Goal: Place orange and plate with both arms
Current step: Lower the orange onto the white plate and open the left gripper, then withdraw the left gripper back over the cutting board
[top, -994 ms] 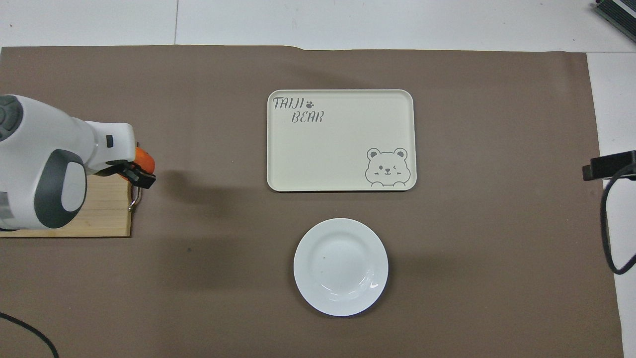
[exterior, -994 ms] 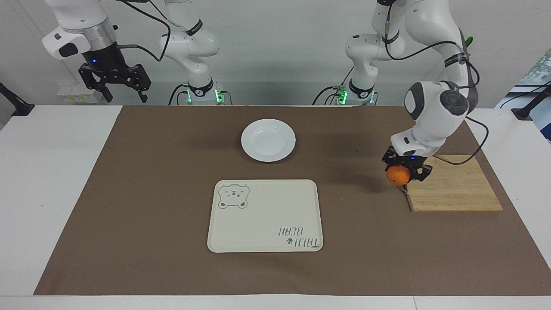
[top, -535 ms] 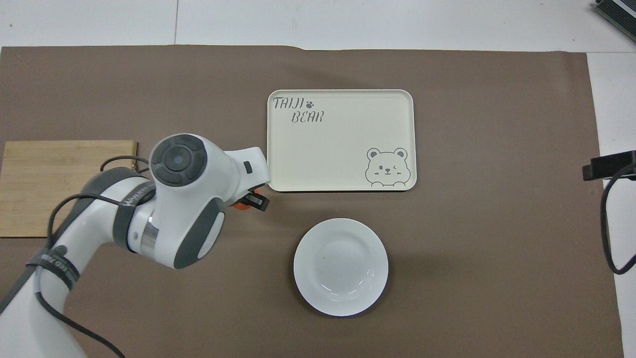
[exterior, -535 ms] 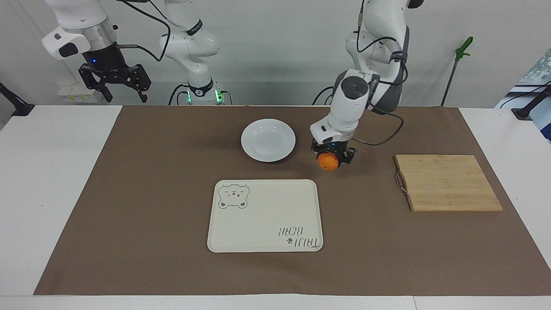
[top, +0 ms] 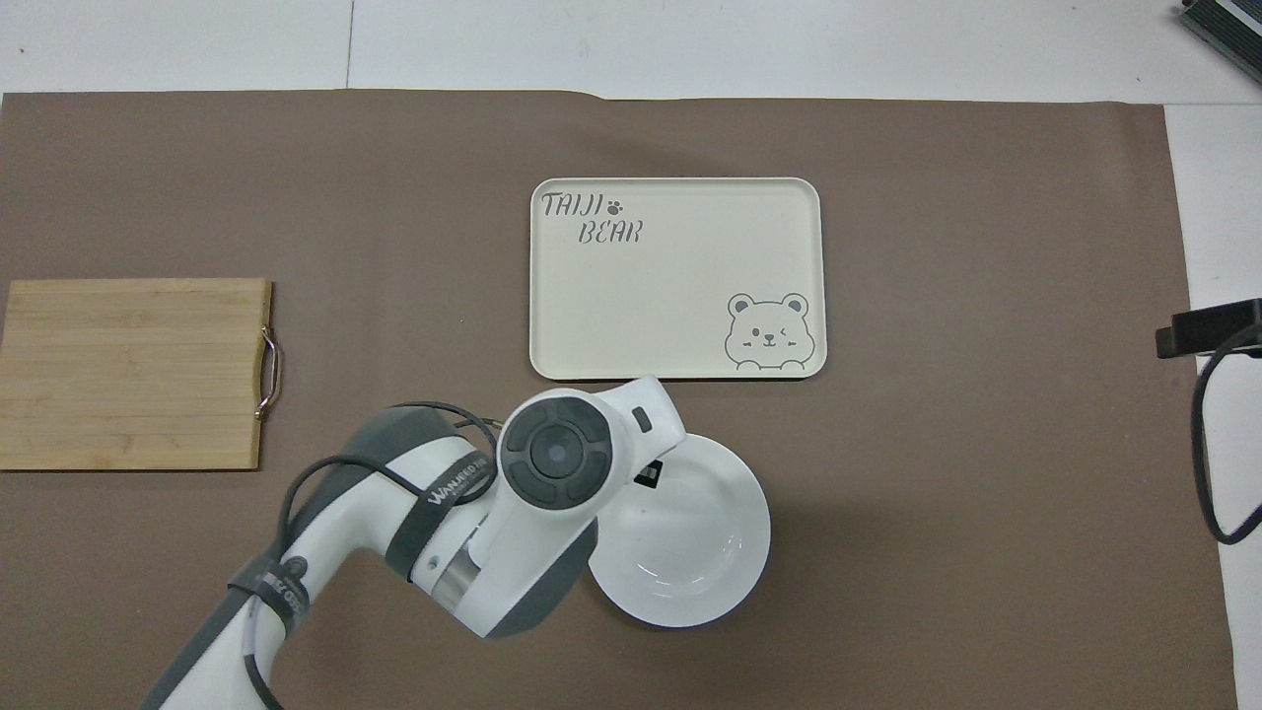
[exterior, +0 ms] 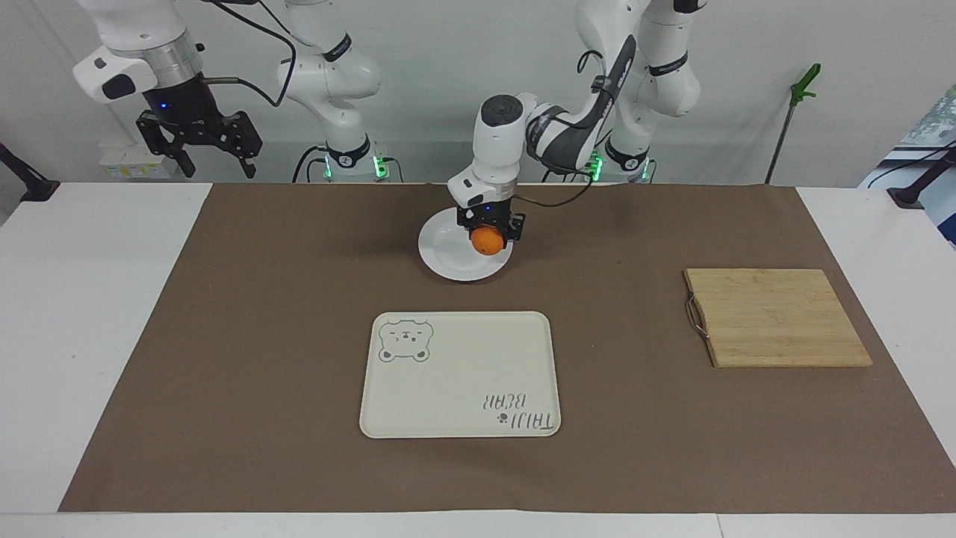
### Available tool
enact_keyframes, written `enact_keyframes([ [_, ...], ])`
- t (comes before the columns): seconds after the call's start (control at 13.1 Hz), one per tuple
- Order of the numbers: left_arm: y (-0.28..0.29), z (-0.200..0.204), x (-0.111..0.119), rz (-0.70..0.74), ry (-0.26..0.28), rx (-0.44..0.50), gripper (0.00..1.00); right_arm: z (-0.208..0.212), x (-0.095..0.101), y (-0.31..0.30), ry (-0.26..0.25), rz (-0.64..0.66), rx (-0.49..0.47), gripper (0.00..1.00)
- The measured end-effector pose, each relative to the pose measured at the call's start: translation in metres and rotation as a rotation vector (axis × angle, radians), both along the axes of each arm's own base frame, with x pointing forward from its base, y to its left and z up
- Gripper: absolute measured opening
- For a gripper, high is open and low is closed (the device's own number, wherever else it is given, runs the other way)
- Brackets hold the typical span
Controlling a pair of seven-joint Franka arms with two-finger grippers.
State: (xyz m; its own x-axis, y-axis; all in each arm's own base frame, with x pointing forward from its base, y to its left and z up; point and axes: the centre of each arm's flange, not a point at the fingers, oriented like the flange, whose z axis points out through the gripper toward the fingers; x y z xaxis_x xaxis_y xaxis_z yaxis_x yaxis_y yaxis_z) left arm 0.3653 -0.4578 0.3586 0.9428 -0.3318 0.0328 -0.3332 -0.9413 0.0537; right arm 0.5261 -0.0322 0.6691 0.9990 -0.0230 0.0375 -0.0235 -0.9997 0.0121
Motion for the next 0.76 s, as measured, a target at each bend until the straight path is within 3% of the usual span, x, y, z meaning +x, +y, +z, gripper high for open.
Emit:
enact_keyframes([
  [0.31, -0.014, -0.030, -0.007, 0.024, -0.002, -0.007, 0.80, 0.000, 0.000, 0.000, 0.000, 0.000, 0.000, 1.00],
  [0.38, -0.016, -0.032, -0.010, 0.021, 0.001, -0.004, 0.86, 0.000, 0.000, 0.000, 0.000, 0.000, 0.000, 1.00],
  [0.46, -0.017, -0.032, -0.012, 0.018, 0.001, -0.004, 0.86, 0.000, 0.000, 0.000, 0.000, 0.000, 0.000, 1.00],
  [0.54, -0.018, -0.032, -0.013, 0.017, 0.001, -0.004, 0.97, 0.000, 0.000, 0.000, 0.000, 0.000, 0.000, 1.00],
  [0.76, -0.017, -0.028, -0.010, 0.021, -0.004, -0.008, 1.00, 0.000, 0.000, 0.000, 0.000, 0.000, 0.000, 1.00],
])
